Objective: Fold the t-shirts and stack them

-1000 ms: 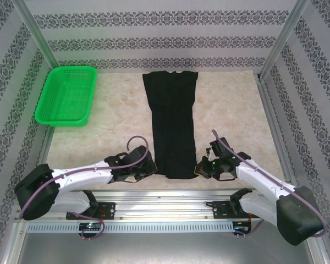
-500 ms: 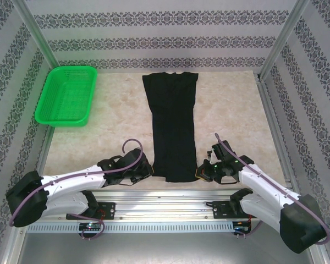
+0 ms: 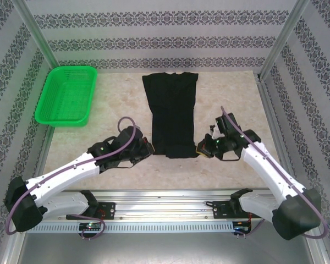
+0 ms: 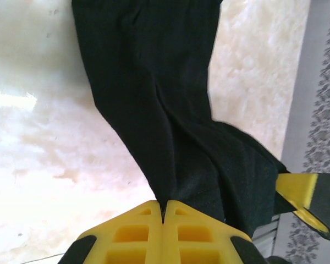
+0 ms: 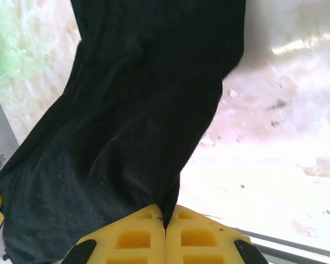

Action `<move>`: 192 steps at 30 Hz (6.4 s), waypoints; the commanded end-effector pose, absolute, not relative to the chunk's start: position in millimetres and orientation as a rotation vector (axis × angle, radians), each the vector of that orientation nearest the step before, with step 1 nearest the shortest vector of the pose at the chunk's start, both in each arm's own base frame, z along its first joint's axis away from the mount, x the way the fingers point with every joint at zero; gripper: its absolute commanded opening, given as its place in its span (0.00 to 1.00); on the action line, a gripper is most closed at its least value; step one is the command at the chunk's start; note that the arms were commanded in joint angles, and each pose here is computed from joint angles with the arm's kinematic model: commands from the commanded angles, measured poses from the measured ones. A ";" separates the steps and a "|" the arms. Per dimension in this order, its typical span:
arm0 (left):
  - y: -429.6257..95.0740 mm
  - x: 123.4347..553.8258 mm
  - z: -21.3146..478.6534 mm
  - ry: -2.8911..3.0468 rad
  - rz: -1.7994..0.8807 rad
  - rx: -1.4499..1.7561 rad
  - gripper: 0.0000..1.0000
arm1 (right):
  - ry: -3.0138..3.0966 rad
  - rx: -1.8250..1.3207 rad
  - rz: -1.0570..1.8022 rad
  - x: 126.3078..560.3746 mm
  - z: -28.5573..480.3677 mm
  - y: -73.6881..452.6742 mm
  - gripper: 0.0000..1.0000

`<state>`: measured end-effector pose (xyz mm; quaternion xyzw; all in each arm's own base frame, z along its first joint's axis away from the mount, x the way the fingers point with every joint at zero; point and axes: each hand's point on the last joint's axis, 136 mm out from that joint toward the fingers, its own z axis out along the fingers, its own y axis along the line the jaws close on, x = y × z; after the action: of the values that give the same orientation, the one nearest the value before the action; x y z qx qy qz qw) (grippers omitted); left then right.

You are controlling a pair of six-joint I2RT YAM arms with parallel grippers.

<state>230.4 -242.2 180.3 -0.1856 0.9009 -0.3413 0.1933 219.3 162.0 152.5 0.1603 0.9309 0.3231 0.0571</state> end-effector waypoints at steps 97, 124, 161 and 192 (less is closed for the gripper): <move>-256.9 392.6 52.6 2.724 -0.906 -0.488 0.69 | 2.853 0.388 0.945 370.9 35.9 163.0 0.57; -243.9 382.7 75.3 2.757 -0.781 -0.393 0.04 | 2.821 0.451 0.980 379.4 63.8 163.5 0.00; -243.5 294.7 183.3 2.708 -0.959 -0.403 0.02 | 2.800 0.617 0.985 241.8 182.2 152.3 0.00; -239.3 425.5 180.0 2.671 -1.037 -0.383 0.01 | 2.812 0.531 0.846 394.0 172.6 122.4 0.00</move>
<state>414.1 -253.9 180.5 -0.1278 0.9142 -0.3668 0.1159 383.1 137.0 176.8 0.1746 0.9332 0.3067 0.0676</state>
